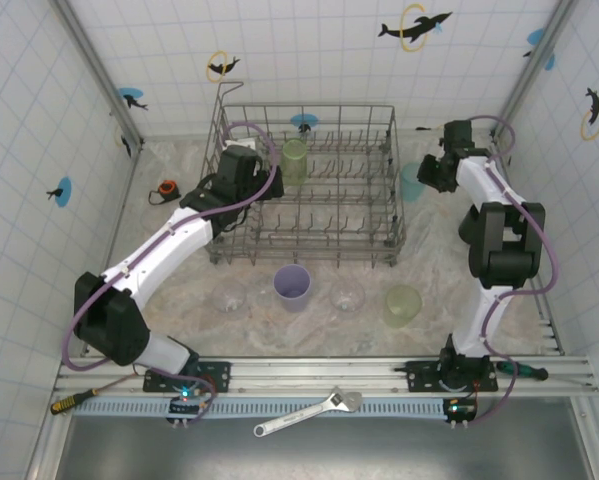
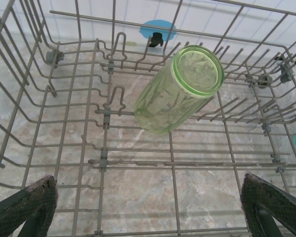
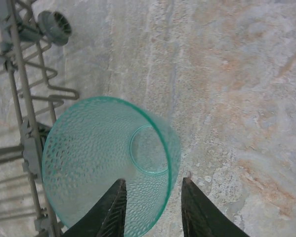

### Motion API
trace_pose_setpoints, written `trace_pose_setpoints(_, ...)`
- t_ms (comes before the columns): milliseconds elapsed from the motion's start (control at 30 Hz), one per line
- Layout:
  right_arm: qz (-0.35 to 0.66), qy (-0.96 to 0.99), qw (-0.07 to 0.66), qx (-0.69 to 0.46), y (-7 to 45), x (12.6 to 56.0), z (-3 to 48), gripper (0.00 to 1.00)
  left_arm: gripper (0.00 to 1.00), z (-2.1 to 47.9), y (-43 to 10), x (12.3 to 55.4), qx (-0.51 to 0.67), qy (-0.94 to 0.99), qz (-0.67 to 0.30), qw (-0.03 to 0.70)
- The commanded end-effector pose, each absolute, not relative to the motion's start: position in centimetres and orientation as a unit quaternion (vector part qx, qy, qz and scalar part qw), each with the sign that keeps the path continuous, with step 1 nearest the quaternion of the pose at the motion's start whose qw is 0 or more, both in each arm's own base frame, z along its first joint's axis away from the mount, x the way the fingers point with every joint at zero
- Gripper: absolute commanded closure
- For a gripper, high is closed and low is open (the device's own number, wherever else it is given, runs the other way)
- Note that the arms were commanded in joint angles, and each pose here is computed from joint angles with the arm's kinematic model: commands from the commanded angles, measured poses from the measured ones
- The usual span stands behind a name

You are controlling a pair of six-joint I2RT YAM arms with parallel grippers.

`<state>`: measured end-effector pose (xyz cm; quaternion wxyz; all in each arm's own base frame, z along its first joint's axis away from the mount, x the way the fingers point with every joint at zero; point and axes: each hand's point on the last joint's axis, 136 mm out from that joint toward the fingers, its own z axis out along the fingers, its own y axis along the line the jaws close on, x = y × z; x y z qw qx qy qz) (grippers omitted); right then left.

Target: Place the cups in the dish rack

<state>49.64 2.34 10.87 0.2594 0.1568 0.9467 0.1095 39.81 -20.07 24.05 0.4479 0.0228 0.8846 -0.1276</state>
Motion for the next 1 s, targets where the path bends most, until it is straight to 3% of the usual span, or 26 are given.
trace_pose_setpoints(0,0.097,0.945,0.261,0.169,1.8,50.3,10.4,0.7,0.02,23.7,-20.4,39.5,0.046,0.884,-0.137,0.445)
trace_pose_setpoints(100,0.099,0.947,0.253,0.172,1.9,50.4,10.0,0.71,0.02,23.7,-20.5,39.2,0.051,0.884,-0.141,0.442)
trace_pose_setpoints(200,0.099,0.947,0.25,0.174,2.0,50.5,9.6,0.79,0.02,23.6,-20.7,39.1,0.055,0.885,-0.144,0.439)
trace_pose_setpoints(333,0.099,0.946,0.255,0.176,1.7,50.7,10.2,0.99,0.02,23.4,-20.8,39.0,0.051,0.887,-0.149,0.435)
trace_pose_setpoints(967,0.126,0.905,0.377,0.151,-0.7,49.7,23.8,1.0,0.02,25.3,-23.5,40.2,0.027,0.882,-0.218,0.418)
